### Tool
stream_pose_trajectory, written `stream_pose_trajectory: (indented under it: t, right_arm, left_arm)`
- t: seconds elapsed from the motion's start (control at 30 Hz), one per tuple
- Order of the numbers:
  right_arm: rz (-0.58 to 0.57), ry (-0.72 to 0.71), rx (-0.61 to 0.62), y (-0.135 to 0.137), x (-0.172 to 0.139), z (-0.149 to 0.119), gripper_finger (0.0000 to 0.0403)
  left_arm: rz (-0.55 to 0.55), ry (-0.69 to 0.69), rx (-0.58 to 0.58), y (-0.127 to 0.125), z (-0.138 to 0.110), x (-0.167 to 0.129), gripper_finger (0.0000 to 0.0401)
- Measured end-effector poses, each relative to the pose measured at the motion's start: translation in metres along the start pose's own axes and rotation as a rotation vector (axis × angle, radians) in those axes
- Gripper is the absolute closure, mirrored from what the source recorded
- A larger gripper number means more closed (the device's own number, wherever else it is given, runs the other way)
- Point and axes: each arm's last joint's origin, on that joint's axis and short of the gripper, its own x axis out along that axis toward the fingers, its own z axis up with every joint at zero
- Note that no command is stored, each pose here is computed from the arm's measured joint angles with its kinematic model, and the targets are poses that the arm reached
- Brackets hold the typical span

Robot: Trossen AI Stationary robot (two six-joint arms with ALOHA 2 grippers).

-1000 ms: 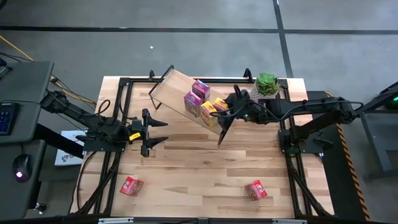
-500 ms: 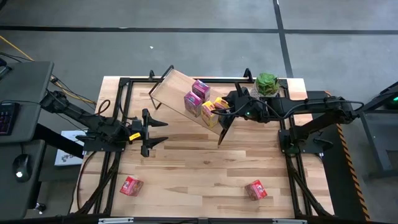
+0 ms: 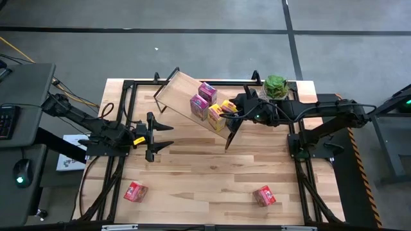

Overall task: Stack cereal on shelf
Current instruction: Put the yellow cereal box aligned with the other yellow cereal box on the shelf

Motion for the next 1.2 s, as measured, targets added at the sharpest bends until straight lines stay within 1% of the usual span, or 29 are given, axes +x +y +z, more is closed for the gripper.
stream_pose_trajectory:
  t: [0.23, 0.47, 0.6, 0.9, 1.1, 1.2]
  right_arm:
    - [0.025, -0.074, 0.018, -0.001, -0.007, 0.009, 0.0153]
    - [0.026, -0.079, 0.022, -0.002, -0.009, 0.010, 0.0153]
    - [0.034, -0.108, 0.029, -0.002, -0.010, 0.013, 0.0153]
    - [0.042, -0.143, 0.006, -0.003, -0.014, 0.017, 0.0153]
    - [0.052, -0.170, 0.003, -0.004, -0.030, 0.019, 0.0153]
    - [0.032, -0.140, -0.015, -0.006, -0.043, 0.014, 0.0153]
  left_arm:
    - [0.000, 0.005, 0.004, 0.000, -0.001, 0.000, 0.0151]
    - [0.000, 0.013, 0.008, 0.000, -0.002, 0.000, 0.0151]
    - [0.001, 0.016, 0.021, 0.000, -0.002, 0.001, 0.0151]
    - [0.001, 0.018, 0.037, 0.000, -0.002, 0.001, 0.0151]
    - [0.001, 0.022, 0.039, 0.000, -0.003, 0.000, 0.0151]
    - [0.001, 0.028, 0.043, 0.000, -0.003, 0.000, 0.0151]
